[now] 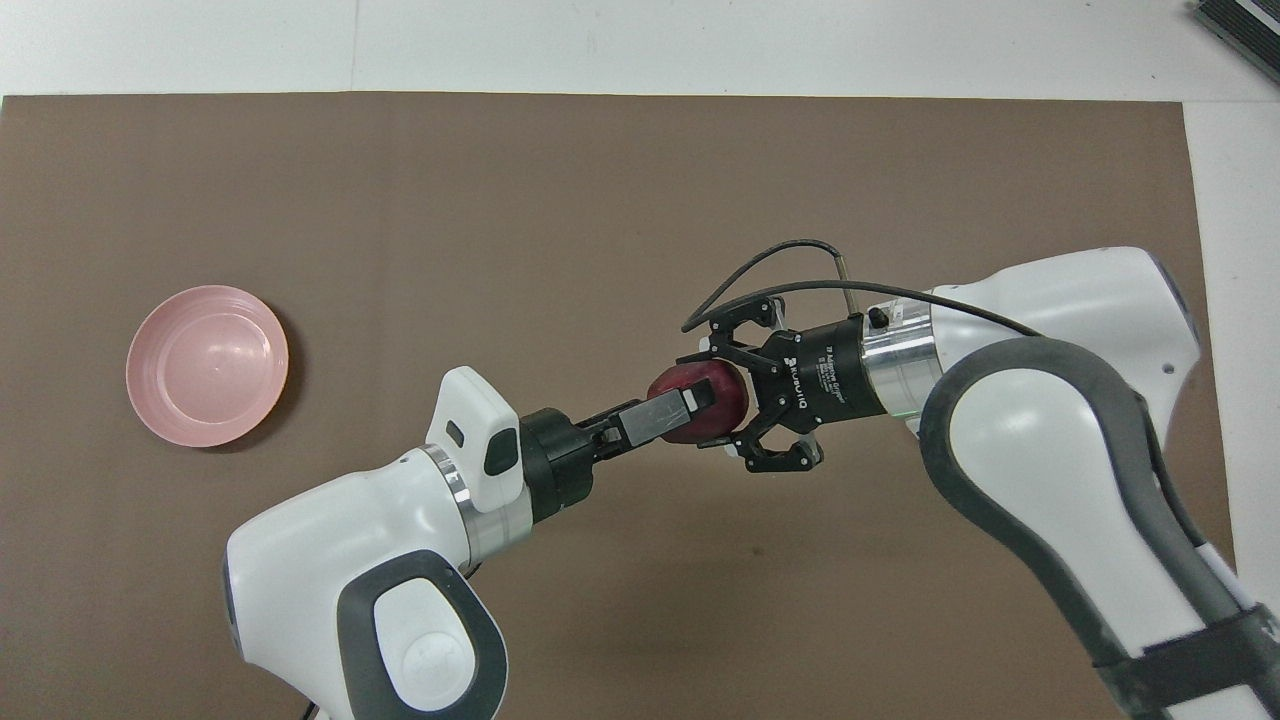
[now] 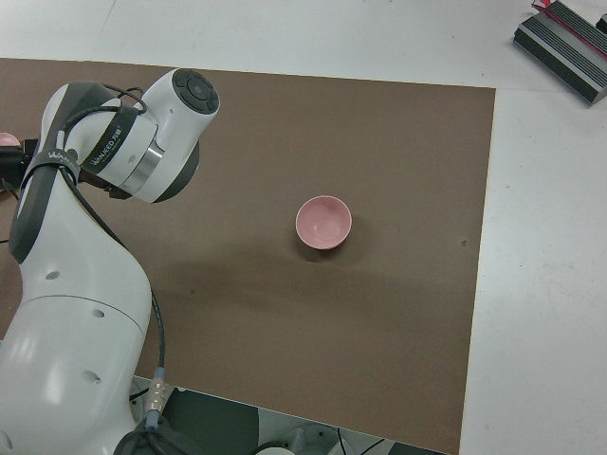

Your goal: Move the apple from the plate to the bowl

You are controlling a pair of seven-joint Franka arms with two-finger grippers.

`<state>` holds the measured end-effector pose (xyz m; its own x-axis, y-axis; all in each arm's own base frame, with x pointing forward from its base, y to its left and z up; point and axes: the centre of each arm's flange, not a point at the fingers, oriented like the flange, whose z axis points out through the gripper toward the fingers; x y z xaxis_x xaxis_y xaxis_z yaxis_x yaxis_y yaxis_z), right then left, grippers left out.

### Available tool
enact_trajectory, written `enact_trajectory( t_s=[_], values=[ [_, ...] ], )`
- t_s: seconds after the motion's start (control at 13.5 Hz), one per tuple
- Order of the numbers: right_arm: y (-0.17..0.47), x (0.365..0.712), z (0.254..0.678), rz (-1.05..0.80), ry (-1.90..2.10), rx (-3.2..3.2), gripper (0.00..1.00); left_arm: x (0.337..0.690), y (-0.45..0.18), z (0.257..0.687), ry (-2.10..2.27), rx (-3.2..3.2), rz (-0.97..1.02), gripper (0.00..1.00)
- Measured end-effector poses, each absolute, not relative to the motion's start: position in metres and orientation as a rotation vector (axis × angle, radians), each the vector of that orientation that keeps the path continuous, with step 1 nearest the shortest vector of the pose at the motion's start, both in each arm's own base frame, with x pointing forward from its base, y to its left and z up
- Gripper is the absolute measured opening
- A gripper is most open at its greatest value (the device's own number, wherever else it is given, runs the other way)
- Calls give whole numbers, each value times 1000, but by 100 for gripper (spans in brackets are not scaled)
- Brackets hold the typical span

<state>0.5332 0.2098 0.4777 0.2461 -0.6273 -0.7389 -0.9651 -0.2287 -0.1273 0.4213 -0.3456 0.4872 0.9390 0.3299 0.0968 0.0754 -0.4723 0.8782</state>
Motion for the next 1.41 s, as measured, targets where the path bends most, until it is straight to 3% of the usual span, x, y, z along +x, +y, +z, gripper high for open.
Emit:
enact_trajectory(
  t_s=[0.44,1.11,1.41],
  values=[
    [170,547,490,432,1285,-2296,74,451,-306,487,385,2042,361,100],
    [80,562,475,48,489,-2923,74,486,-263,488,255,2209,489,100],
    [40,570,466,-85,196,-3066,74,494,-254,485,98,2376,414,100]
  ],
)
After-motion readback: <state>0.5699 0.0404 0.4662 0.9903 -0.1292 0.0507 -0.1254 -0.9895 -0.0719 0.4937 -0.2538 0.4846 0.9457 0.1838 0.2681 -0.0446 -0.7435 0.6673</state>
